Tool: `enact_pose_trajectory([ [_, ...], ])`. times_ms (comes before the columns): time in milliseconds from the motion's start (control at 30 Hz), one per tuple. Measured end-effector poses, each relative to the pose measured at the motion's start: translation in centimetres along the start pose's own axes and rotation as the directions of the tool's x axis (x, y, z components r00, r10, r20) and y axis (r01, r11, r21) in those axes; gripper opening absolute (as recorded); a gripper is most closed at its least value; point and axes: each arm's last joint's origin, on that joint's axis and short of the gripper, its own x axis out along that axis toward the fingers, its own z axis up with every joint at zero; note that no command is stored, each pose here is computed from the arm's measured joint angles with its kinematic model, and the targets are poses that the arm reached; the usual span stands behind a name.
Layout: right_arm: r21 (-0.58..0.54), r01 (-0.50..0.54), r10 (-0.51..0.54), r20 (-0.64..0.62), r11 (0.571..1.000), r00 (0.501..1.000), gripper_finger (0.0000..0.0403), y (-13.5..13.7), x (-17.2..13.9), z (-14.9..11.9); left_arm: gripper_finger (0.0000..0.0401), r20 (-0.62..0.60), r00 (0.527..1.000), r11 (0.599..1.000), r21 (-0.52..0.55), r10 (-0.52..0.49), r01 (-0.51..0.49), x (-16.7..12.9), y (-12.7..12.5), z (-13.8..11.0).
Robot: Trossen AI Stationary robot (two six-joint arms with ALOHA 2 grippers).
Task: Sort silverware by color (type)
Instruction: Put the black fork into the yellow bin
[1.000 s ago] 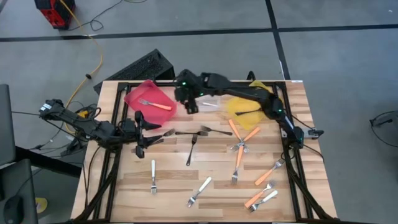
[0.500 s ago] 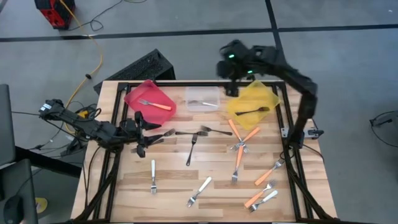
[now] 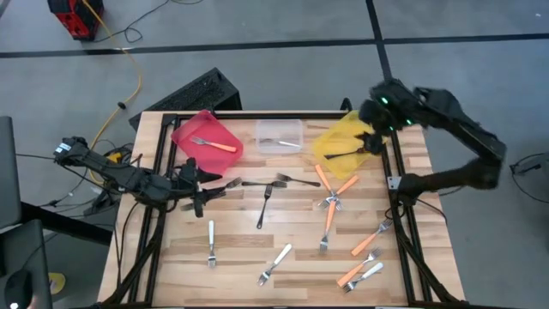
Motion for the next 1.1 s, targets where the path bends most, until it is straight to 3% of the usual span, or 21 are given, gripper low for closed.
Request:
enact_pose_trajectory([
  [167,0.071,-0.036,0.025,0.141,0.997,0.99,0.031,1.8,0.9,-3.6,0.0194,-0.093,0.992,0.996,0.011,0.087,-0.086,0.9,0.0,-1.5],
  [367,0.078,-0.119,0.098,0.234,0.99,0.967,0.031,3.7,2.3,-5.5,0.0194,-0.204,0.968,0.988,0.073,0.15,-0.137,2.3,-0.4,-3.4],
  [600,0.039,-0.19,0.175,0.246,0.981,0.953,0.031,5.5,4.0,-5.7,0.0194,-0.343,0.905,0.967,0.132,0.251,-0.218,4.1,-0.6,-6.4],
  [800,-0.008,-0.215,0.212,0.209,0.977,0.955,0.031,6.7,5.4,-5.5,0.0194,-0.46,0.851,0.967,0.141,0.254,-0.212,5.1,-0.8,-8.4],
  [1100,-0.074,-0.223,0.234,0.228,0.972,0.945,0.031,7.8,6.7,-4.0,0.0194,-0.507,0.809,0.955,0.164,0.297,-0.248,5.7,-0.8,-9.9],
])
